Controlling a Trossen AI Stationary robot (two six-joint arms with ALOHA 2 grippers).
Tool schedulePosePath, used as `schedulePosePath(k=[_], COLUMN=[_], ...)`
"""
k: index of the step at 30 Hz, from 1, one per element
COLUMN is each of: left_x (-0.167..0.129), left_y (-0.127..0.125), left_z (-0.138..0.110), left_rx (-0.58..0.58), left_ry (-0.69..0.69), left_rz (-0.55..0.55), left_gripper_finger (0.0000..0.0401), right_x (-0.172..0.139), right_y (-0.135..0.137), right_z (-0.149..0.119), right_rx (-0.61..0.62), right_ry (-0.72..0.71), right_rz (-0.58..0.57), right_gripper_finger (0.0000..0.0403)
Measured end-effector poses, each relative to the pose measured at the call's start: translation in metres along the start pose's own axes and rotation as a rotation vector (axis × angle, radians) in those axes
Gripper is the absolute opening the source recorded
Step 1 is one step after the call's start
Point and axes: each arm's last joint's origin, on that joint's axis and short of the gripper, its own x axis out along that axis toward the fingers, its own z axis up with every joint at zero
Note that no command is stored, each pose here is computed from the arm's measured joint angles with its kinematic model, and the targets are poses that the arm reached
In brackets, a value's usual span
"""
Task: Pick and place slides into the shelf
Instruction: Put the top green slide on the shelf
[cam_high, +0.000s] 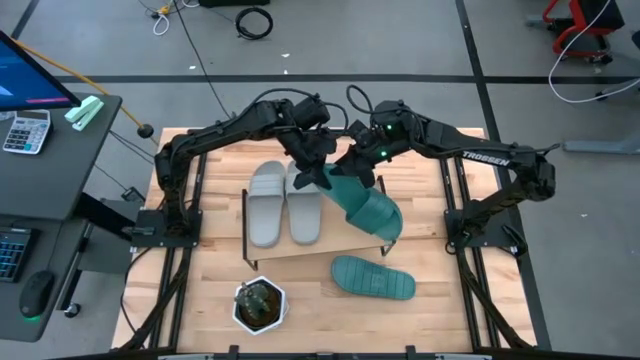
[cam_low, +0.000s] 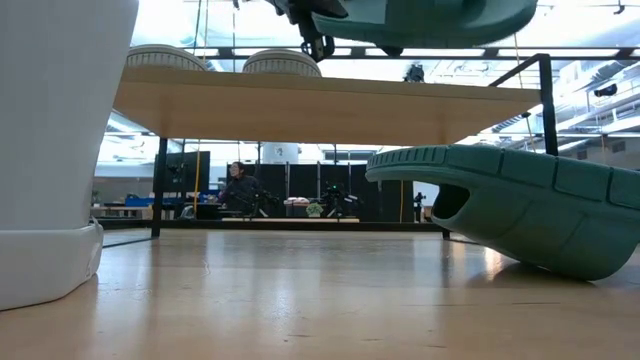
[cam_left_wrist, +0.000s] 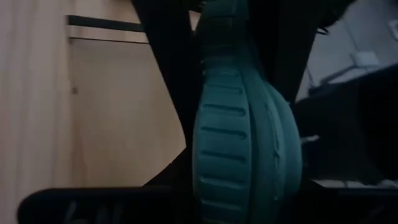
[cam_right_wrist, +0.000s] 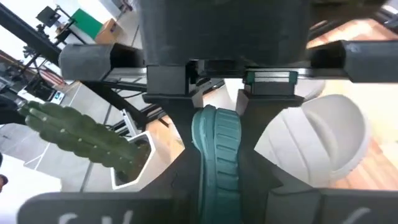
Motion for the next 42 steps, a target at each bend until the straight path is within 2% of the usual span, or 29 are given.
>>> schedulePosePath(k=[2,9,13,21,24,28,36,42], left_x=[-0.001,-0.01,-0.021,-0.057,-0.073,-0.089,-0.103,-0.1], left_y=[0.002,0.007,0.007,0.012,0.01,0.002,-0.014,-0.016], left_z=[0.001,0.006,0.008,0.009,0.01,0.01,0.011,0.009], left_rx=[-0.016,-0.029,-0.037,-0.083,-0.076,-0.053,-0.037,-0.046], left_ry=[-0.014,-0.072,-0.11,-0.206,-0.254,-0.304,-0.355,-0.334], left_rz=[0.029,0.066,0.086,0.171,0.228,0.251,0.256,0.249], left_gripper_finger=[0.008,0.019,0.0213,0.02,0.0188,0.0176,0.0169,0.0164], right_x=[-0.005,-0.026,-0.034,-0.043,-0.045,-0.048,-0.069,-0.104], right_y=[-0.003,-0.012,-0.017,-0.013,-0.012,-0.018,-0.008,0.007], right_z=[0.002,0.013,0.017,0.013,0.007,-0.005,0.0,-0.012], right_rx=[0.002,0.032,0.097,0.273,0.282,0.288,0.301,0.317], right_ry=[-0.017,-0.109,-0.155,-0.218,-0.2,-0.143,-0.227,-0.233], right_rz=[-0.03,-0.105,-0.154,-0.291,-0.376,-0.531,-0.511,-0.589], right_gripper_finger=[0.0076,0.0076,0.0075,0.0075,0.0075,0.0075,0.0073,0.0073])
